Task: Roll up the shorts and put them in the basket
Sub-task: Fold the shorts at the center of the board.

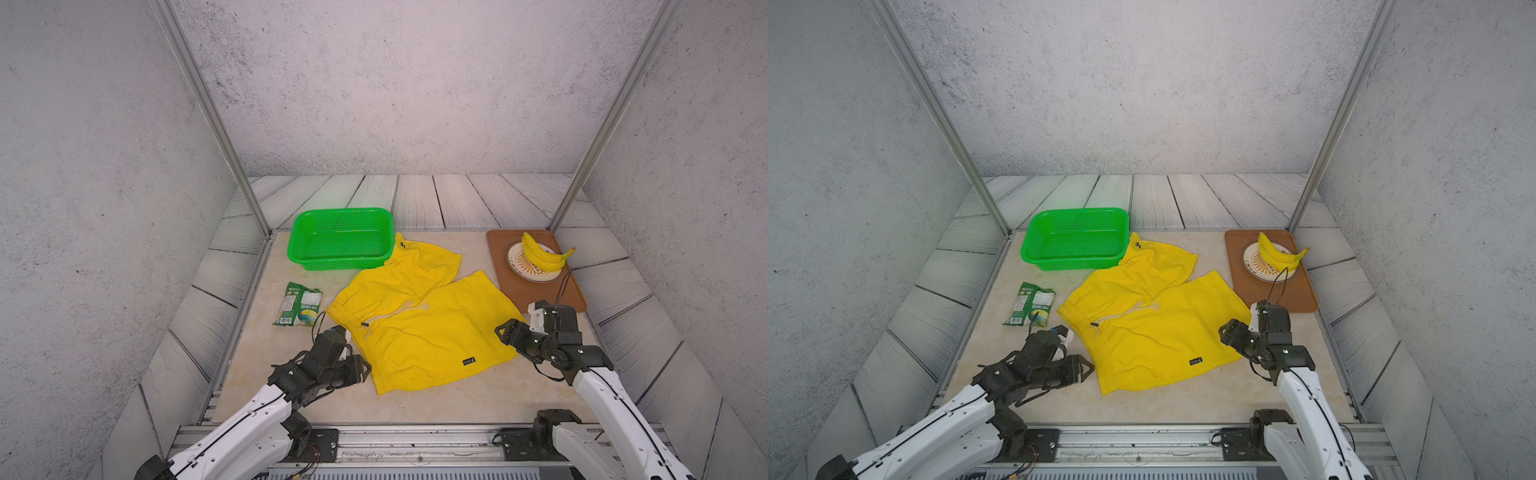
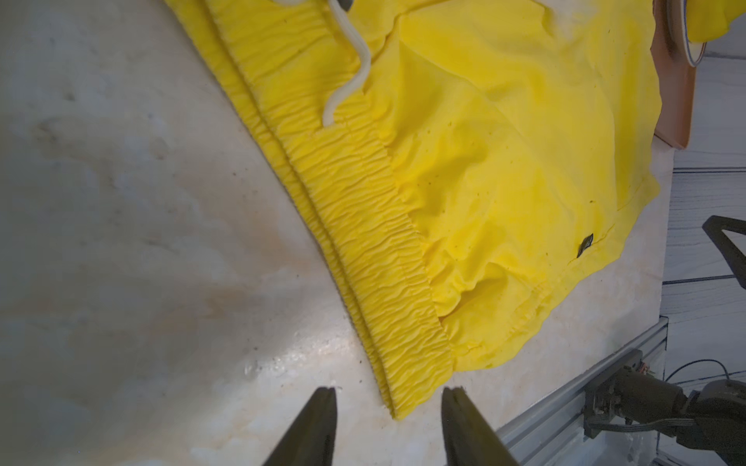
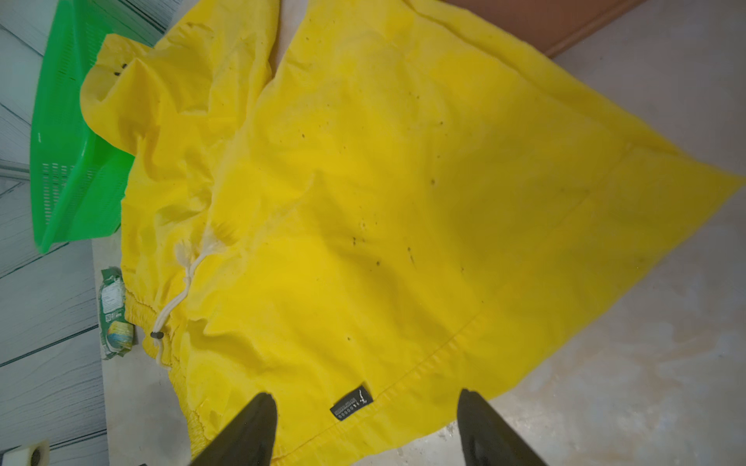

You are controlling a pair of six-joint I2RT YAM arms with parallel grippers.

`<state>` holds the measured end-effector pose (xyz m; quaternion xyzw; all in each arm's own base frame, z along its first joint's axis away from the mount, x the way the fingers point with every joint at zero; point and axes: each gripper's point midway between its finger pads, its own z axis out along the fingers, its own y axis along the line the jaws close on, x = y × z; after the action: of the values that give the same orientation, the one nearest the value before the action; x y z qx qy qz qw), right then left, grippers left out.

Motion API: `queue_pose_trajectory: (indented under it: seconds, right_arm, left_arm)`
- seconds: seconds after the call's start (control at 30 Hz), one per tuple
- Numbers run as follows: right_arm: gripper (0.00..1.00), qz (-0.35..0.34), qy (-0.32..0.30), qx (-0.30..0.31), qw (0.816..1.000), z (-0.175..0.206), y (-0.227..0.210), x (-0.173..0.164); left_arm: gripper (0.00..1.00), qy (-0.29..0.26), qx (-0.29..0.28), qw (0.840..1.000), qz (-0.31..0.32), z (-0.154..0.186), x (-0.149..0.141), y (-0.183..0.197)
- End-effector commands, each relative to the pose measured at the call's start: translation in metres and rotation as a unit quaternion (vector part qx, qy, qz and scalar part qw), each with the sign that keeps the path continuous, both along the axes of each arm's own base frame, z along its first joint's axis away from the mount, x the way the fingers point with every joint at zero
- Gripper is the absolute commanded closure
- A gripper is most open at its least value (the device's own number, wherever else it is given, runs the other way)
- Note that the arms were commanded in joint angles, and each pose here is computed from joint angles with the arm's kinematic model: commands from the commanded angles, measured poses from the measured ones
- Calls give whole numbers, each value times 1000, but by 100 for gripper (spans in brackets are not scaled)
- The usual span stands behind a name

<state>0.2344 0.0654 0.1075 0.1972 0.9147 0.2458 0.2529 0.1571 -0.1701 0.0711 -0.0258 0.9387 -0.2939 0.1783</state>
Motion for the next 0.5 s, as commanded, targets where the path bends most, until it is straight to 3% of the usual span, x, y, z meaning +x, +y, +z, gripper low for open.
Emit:
queue_pose_trajectory:
  seconds: [0.0, 0.3, 0.47]
  right_arm:
    - [25, 5, 14, 11, 1000, -10, 4, -6]
    - [26, 3, 38, 4, 999, -27, 2, -12]
    - [25, 0, 44, -1, 999, -33, 0, -12]
  left_arm:
    - [49, -20, 12, 1000, -17, -3, -2, -7]
    - [47, 11, 69, 995, -72, -36, -18, -33]
    - [56, 18, 111, 990, -82, -50, -22, -34]
